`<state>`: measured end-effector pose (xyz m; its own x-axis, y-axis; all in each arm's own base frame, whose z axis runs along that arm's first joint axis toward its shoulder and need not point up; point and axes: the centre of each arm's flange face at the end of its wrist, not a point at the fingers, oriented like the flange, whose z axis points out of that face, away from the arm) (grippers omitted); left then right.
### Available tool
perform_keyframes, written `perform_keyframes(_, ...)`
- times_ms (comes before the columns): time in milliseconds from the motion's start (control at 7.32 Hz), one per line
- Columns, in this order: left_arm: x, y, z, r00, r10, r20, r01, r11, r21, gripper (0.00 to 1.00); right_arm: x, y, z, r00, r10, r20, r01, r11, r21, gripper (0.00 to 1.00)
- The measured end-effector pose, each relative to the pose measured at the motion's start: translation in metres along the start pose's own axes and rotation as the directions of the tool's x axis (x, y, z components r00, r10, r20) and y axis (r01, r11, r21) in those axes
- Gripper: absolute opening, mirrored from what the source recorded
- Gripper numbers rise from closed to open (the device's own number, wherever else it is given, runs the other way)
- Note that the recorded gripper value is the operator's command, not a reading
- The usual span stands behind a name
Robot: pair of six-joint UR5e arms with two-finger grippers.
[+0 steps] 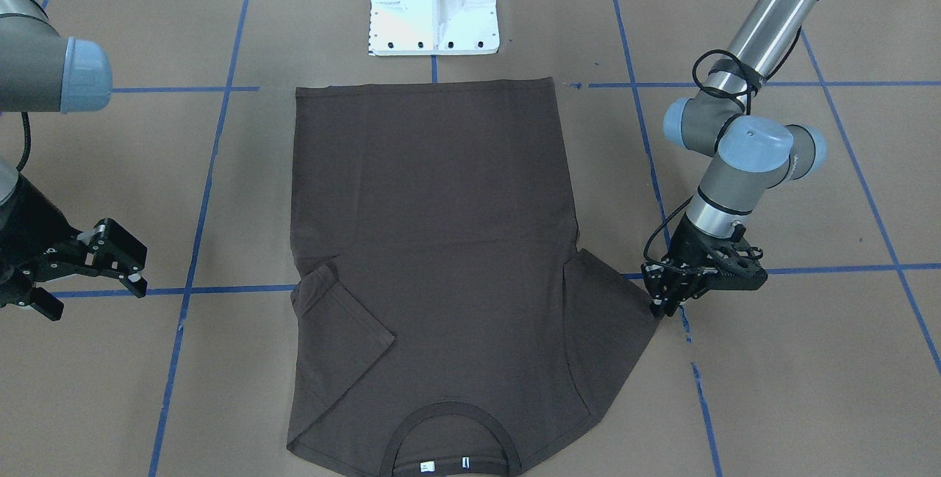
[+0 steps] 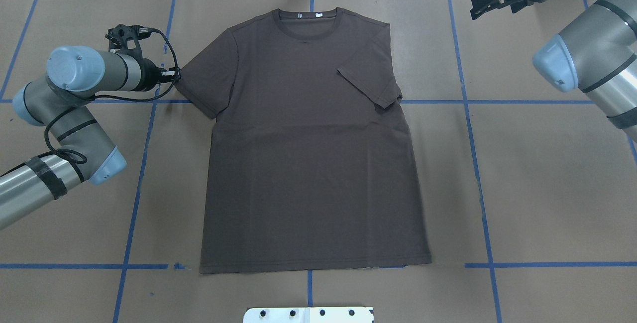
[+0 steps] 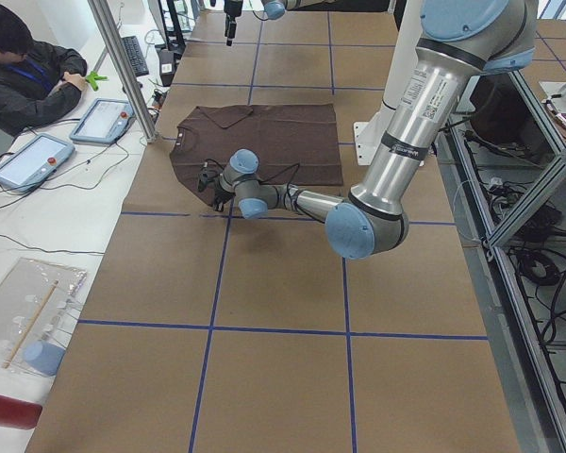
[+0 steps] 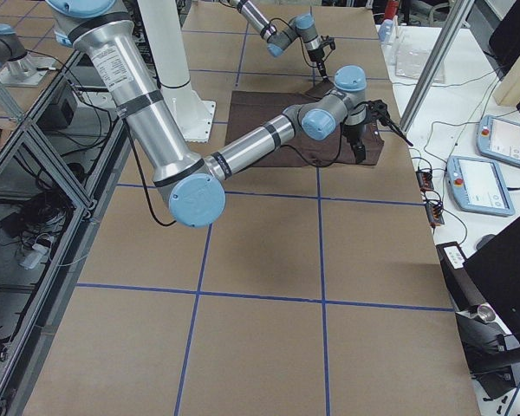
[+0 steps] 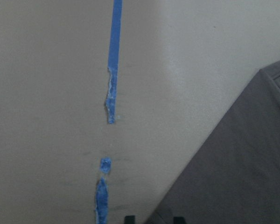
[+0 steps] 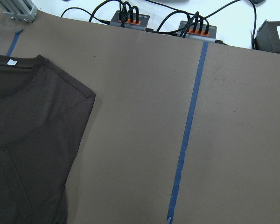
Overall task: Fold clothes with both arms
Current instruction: 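Move the left gripper to the sleeve nearest it and grasp it, then fold the sleeve toward the shirt center with the left gripper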
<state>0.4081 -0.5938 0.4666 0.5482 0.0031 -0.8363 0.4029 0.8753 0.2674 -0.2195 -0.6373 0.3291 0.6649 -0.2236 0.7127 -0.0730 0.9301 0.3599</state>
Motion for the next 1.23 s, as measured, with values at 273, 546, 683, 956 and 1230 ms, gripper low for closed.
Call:
perform_keyframes(273,0.015,-0.004,-0.007,1.0,0.0,-0.012,0.0,1.0,0.004,0.0,0.001,0.001,0.0,1.0,0.0,-0.001,0.0,1.0,-0.001,1.0)
perform_keyframes(546,0.076,-0.022,-0.022,0.999,-0.035,0.024,0.036,0.999,-0.019,0.0,0.002,0.001,0.001,1.0,0.001,-0.001,-0.001,1.0,-0.002,1.0)
perform_keyframes(683,0.119,-0.023,-0.026,0.996,-0.081,0.045,0.083,0.996,-0.043,0.0,0.002,0.001,0.001,1.0,0.002,-0.002,-0.002,1.0,-0.002,1.0)
perform_keyframes(956,0.191,-0.009,-0.026,0.988,-0.138,0.068,0.144,0.986,-0.08,0.0,0.002,0.002,0.001,1.0,0.004,-0.002,-0.004,1.0,-0.003,1.0)
perform_keyframes(1230,0.226,0.004,-0.019,0.983,-0.164,0.078,0.171,0.981,-0.088,0.91,0.003,0.002,0.002,1.0,0.006,-0.003,-0.006,1.0,-0.004,1.0)
